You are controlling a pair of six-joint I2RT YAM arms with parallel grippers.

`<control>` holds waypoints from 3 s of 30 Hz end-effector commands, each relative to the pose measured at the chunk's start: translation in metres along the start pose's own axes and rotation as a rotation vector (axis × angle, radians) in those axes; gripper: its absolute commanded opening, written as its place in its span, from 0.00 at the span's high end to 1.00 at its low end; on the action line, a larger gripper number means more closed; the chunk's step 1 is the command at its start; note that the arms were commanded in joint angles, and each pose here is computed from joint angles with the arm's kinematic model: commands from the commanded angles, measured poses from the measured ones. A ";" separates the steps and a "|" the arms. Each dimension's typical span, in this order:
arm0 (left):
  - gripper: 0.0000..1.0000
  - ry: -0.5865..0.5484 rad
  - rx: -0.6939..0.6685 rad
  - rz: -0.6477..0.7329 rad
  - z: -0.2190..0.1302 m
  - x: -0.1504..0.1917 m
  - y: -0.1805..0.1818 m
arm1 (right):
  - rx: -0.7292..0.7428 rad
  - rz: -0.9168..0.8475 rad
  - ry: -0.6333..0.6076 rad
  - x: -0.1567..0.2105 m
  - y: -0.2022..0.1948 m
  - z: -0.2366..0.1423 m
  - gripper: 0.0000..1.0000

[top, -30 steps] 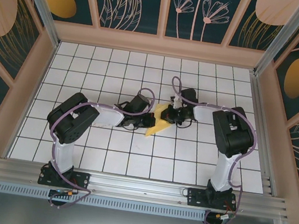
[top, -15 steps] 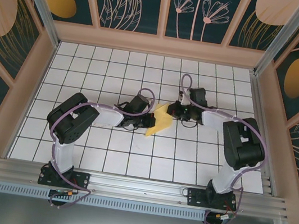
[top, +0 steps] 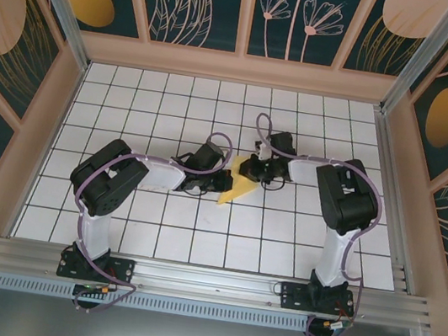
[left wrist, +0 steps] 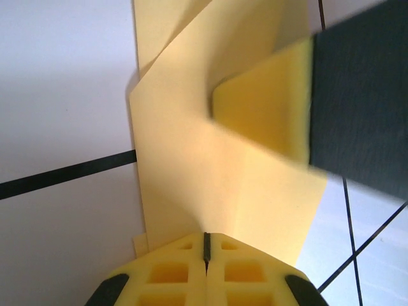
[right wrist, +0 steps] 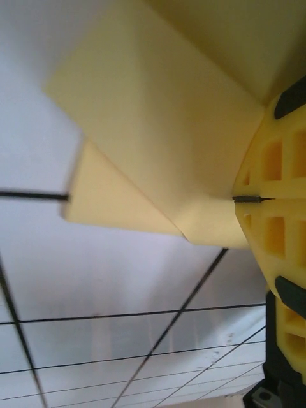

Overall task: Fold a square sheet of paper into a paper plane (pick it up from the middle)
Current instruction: Fourth fold the wing at the center of the table.

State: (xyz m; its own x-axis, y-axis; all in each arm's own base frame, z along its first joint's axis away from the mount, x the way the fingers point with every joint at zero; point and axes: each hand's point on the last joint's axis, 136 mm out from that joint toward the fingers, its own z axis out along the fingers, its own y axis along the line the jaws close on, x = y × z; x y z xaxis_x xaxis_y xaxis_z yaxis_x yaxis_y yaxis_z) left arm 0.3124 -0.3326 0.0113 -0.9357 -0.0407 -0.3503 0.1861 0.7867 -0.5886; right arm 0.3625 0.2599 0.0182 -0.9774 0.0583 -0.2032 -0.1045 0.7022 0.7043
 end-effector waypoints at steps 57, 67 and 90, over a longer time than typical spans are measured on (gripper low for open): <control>1.00 0.106 -0.176 0.039 -0.004 0.030 0.047 | 0.023 0.134 0.007 0.023 -0.003 0.007 0.99; 0.94 -0.115 -0.030 0.023 -0.055 -0.034 -0.012 | 0.227 0.198 0.043 0.043 -0.050 0.011 1.00; 0.88 0.073 0.132 -0.075 -0.020 0.014 -0.034 | 0.268 0.235 0.070 0.057 -0.064 0.016 1.00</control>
State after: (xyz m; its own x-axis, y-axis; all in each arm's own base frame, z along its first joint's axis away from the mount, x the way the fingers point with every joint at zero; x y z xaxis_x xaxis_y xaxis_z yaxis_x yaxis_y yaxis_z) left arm 0.2882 -0.3380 0.0416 -0.9604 -0.0518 -0.2736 0.1551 0.7167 -0.6800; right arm 0.3461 0.2671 0.0150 -0.9816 0.1448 -0.1247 0.0149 0.7086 0.7055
